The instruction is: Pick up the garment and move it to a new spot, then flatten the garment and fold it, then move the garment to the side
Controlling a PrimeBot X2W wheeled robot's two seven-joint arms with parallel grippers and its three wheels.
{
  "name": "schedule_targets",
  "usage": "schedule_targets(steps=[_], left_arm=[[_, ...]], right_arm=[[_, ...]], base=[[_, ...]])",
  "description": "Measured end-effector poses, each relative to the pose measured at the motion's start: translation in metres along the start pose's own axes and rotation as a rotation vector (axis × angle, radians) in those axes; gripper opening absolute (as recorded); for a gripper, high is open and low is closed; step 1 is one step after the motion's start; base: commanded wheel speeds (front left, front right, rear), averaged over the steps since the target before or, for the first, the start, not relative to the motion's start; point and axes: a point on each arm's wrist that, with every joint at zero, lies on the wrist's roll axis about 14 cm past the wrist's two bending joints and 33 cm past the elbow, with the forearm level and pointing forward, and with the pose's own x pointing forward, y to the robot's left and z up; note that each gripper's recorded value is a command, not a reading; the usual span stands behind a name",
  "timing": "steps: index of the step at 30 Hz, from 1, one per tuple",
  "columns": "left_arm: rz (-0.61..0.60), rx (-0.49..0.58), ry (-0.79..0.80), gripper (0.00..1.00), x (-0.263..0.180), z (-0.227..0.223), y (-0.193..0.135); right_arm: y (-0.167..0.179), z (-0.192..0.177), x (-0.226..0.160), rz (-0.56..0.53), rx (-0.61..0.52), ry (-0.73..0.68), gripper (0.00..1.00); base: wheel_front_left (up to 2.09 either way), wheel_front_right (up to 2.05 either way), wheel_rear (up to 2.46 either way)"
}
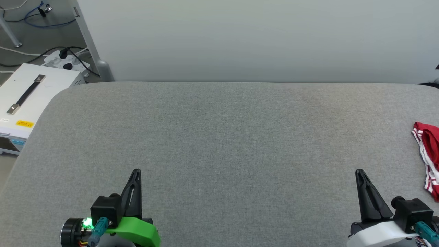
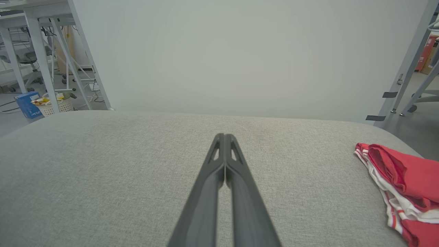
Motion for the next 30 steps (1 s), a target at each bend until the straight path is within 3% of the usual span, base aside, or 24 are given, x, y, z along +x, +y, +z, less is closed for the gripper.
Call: schedule_targets(steps=[30], left_arm=[[0.004, 0.019, 0.032, 0.00, 0.0067, 0.0015, -0.0010]], right_arm=[[0.0004, -0.0054, 0.0080, 0.006, -0.029, 0.054, 0.00]], base=[[0.00, 0.00, 0.00]])
